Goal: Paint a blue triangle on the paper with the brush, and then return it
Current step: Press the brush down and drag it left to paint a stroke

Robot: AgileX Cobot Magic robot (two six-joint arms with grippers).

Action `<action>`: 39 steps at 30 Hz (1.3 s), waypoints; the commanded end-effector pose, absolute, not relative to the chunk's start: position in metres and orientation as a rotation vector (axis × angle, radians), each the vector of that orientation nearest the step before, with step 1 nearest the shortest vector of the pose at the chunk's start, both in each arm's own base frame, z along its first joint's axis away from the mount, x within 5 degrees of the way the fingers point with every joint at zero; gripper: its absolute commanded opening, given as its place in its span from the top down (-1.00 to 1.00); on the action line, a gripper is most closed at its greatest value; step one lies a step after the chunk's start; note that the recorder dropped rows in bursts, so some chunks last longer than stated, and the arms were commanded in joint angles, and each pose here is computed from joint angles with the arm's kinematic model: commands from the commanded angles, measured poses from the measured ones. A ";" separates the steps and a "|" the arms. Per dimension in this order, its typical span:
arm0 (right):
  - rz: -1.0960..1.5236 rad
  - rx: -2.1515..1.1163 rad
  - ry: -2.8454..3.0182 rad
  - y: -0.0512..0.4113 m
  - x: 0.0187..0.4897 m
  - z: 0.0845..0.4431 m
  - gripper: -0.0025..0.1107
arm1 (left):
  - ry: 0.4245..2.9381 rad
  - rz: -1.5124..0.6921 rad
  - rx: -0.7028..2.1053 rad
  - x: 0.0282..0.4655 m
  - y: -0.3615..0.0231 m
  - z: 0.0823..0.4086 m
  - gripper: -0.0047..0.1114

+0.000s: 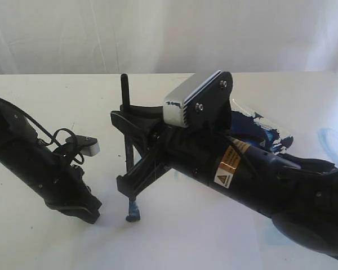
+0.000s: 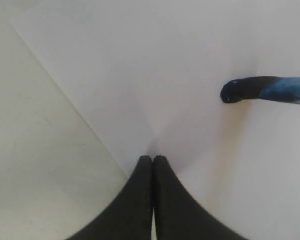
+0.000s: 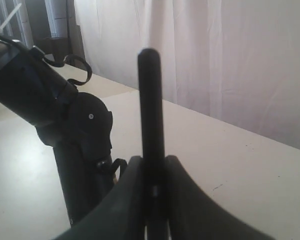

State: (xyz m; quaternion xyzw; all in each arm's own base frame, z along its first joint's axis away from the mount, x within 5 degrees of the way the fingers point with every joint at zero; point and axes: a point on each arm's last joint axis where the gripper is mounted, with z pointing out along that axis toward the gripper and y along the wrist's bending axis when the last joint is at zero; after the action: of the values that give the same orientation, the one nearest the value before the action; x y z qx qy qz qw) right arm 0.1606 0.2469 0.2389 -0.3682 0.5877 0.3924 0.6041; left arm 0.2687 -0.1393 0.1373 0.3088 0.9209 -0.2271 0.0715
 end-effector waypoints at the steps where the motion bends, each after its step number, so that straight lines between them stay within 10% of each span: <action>1: 0.889 -0.874 1.371 0.248 0.160 0.238 0.96 | 2.785 -0.705 0.935 0.265 -0.140 0.135 0.92; 39: 0.535 -0.936 1.535 0.218 0.162 0.252 0.96 | 2.793 -0.717 0.939 0.264 -0.141 0.135 0.92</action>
State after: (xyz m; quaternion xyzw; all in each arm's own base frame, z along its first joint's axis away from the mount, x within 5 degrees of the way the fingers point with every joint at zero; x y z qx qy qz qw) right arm 0.1613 0.2199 0.2536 -0.4005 0.6514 0.2443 0.5963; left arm 0.2682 -0.1394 0.1374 0.3093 0.9205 -0.2285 0.0692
